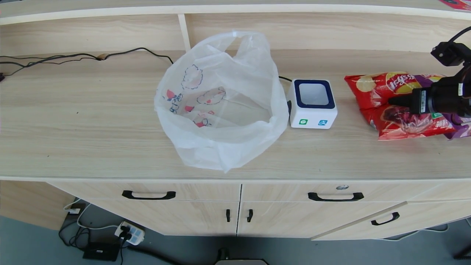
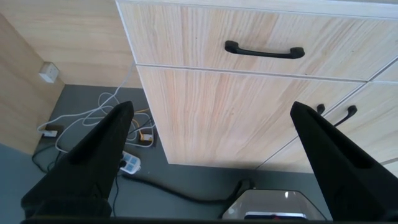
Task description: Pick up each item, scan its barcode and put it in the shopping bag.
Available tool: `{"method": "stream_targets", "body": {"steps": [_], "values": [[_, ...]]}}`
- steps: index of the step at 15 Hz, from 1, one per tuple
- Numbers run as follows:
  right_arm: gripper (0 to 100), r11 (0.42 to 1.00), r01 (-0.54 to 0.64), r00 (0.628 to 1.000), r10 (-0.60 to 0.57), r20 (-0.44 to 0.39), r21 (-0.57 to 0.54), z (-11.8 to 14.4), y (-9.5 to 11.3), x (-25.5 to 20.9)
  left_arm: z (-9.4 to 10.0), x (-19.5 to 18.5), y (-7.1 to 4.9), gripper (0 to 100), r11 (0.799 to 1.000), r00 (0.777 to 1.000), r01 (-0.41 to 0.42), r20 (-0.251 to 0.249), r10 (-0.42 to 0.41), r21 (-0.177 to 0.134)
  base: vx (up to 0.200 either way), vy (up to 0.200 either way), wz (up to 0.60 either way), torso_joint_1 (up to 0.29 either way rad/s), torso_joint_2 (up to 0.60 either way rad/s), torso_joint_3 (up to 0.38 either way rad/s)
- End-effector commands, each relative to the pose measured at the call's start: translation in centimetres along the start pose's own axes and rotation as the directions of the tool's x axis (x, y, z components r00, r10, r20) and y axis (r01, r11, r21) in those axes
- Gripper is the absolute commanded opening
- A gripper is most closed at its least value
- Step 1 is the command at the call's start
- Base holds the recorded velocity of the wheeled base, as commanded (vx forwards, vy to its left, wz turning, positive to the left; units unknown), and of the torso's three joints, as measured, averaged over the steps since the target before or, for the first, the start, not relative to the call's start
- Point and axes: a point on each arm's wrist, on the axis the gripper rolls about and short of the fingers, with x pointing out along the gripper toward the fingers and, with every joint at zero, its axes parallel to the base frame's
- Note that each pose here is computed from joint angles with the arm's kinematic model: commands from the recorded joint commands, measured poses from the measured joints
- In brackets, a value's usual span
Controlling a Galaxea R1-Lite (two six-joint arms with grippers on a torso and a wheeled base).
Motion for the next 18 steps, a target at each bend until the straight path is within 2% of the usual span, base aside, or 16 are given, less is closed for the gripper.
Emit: {"method": "stream_targets", "body": {"steps": [1, 4, 5, 8, 11, 12, 13, 15, 18], "values": [[0, 1.0, -0.02, 0.999, 0.021, 0.043, -0.011, 0.8, 0.6, -1.6, 0.0, 0.0, 0.0, 100, 1.0, 1.0, 0.0, -0.001, 0.0, 0.0, 0.0, 0.0, 0.0, 0.0, 0.0, 0.0], [0, 1.0, -0.022, 0.997, 0.023, 0.07, -0.021, 1.0, 1.2, -3.4, 0.0, 0.0, 0.0, 100, 1.0, 1.0, 0.0, -0.003, 0.0, 0.0, 0.0, 0.0, 0.0, 0.0, 0.0, 0.0], [0, 0.997, -0.062, 0.994, 0.065, 0.083, -0.044, 0.9, 2.0, -4.4, 0.0, 0.0, 0.0, 100, 1.0, 1.0, 0.0, -0.003, 0.0, 0.0, 0.0, 0.0, 0.0, 0.0, 0.0, 0.0], [0, 0.997, -0.071, 0.993, 0.075, 0.09, -0.041, 0.1, 2.9, -6.6, 0.0, 0.0, 0.0, 100, 1.0, 1.0, 0.0, -0.003, 0.0, 0.0, 0.0, 0.0, 0.0, 0.0, 0.0, 0.0], [0, 0.996, -0.089, 0.989, 0.09, 0.117, -0.016, -0.6, 3.9, -9.3, 0.0, 0.0, 0.0, 100, 1.0, 1.0, 0.0, -0.003, 0.0, 0.0, 0.0, 0.0, 0.0, 0.0, 0.0, 0.0], [0, 0.99, -0.14, 0.979, 0.137, 0.151, 0.012, -0.6, 4.5, -10.6, 0.0, 0.0, 0.0, 100, 1.0, 1.0, 0.0, -0.003, 0.0, 0.0, 0.0, 0.0, 0.0, 0.0, 0.0, 0.0], [0, 0.973, -0.226, 0.957, 0.213, 0.196, 0.045, -0.5, 5.4, -12.0, 0.0, 0.0, 0.0, 100, 1.0, 1.0, 0.0, -0.003, 0.0, 0.0, 0.0, 0.0, 0.0, 0.0, 0.0, 0.0], [0, 0.891, -0.413, 0.893, 0.357, 0.274, 0.187, -1.5, 7.5, -14.4, 0.0, 0.0, 0.0, 100, 1.0, 1.0, 0.0, -0.003, 0.0, 0.002, 0.0, 0.0, 0.0, 0.0, 0.0, 0.0], [0, 0.717, -0.627, 0.772, 0.518, 0.369, 0.305, -4.7, 11.0, -14.5, 0.0, 0.0, 0.0, 100, 1.0, 1.0, 0.0, -0.003, 0.0, 0.002, 0.0, 0.0, 0.0, 0.0, 0.0, 0.0]]}}
